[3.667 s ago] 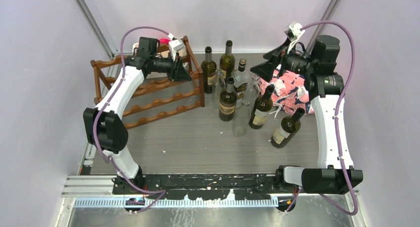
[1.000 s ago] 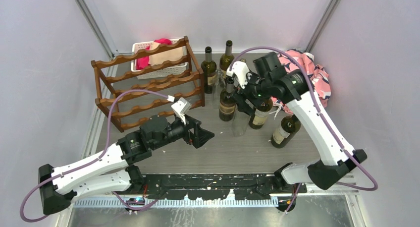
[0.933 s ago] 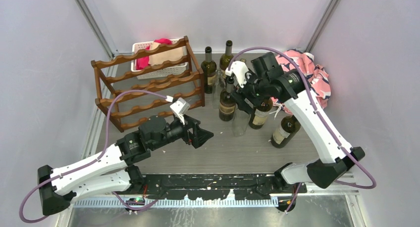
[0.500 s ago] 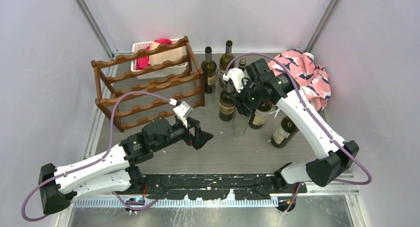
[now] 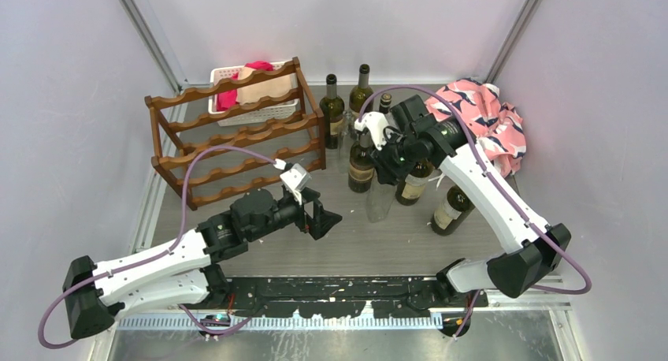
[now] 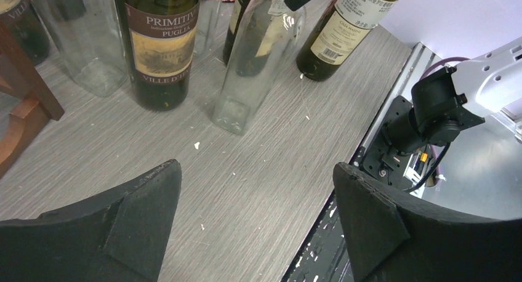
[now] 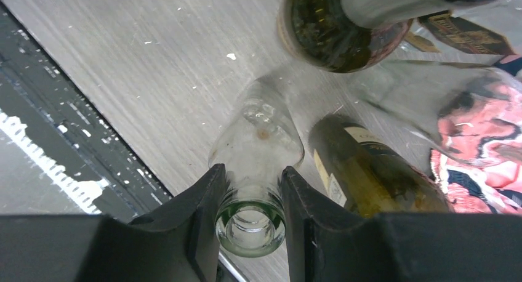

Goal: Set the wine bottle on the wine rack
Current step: Pick up the wine bottle from the center of the board.

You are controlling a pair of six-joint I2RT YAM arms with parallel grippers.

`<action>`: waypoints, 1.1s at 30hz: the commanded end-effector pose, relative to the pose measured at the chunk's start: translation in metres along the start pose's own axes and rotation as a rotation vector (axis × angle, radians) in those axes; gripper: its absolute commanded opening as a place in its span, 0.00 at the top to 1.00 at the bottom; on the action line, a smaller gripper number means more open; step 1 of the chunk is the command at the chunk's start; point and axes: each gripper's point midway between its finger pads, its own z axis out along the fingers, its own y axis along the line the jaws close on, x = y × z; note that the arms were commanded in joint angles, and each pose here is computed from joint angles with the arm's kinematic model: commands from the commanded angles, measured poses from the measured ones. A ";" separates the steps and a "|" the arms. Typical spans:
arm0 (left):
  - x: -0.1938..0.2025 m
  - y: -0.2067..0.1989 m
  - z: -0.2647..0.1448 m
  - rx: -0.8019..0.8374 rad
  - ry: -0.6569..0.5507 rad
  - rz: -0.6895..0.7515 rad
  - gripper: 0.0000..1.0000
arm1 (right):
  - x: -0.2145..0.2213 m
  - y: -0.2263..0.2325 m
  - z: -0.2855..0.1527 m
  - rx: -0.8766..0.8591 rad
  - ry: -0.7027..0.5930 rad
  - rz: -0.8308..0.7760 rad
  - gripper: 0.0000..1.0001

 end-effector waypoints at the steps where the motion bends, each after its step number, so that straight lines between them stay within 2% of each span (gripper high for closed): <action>1: -0.018 -0.011 0.005 0.051 -0.076 0.013 0.06 | -0.020 0.029 -0.032 -0.107 -0.128 -0.013 0.99; 5: -0.014 -0.022 0.007 0.119 -0.049 0.038 0.02 | -0.024 0.059 -0.048 -0.256 -0.180 -0.036 0.99; 9: 0.003 -0.029 0.012 0.210 -0.045 0.150 0.00 | -0.024 0.078 -0.046 -0.370 -0.210 -0.043 0.99; 13: 0.011 -0.041 0.012 0.342 -0.214 0.298 0.01 | -0.023 0.085 -0.041 -0.419 -0.234 -0.026 0.99; 15: 0.017 -0.036 0.015 0.334 -0.247 0.329 0.01 | -0.024 0.089 -0.040 -0.450 -0.251 -0.014 0.99; 23: 0.030 -0.020 0.042 0.260 -0.188 0.388 0.02 | -0.025 0.096 -0.034 -0.512 -0.280 -0.006 0.99; 33: 0.061 -0.024 0.062 0.275 -0.186 0.377 0.03 | -0.030 0.090 -0.034 -0.508 -0.314 0.035 0.99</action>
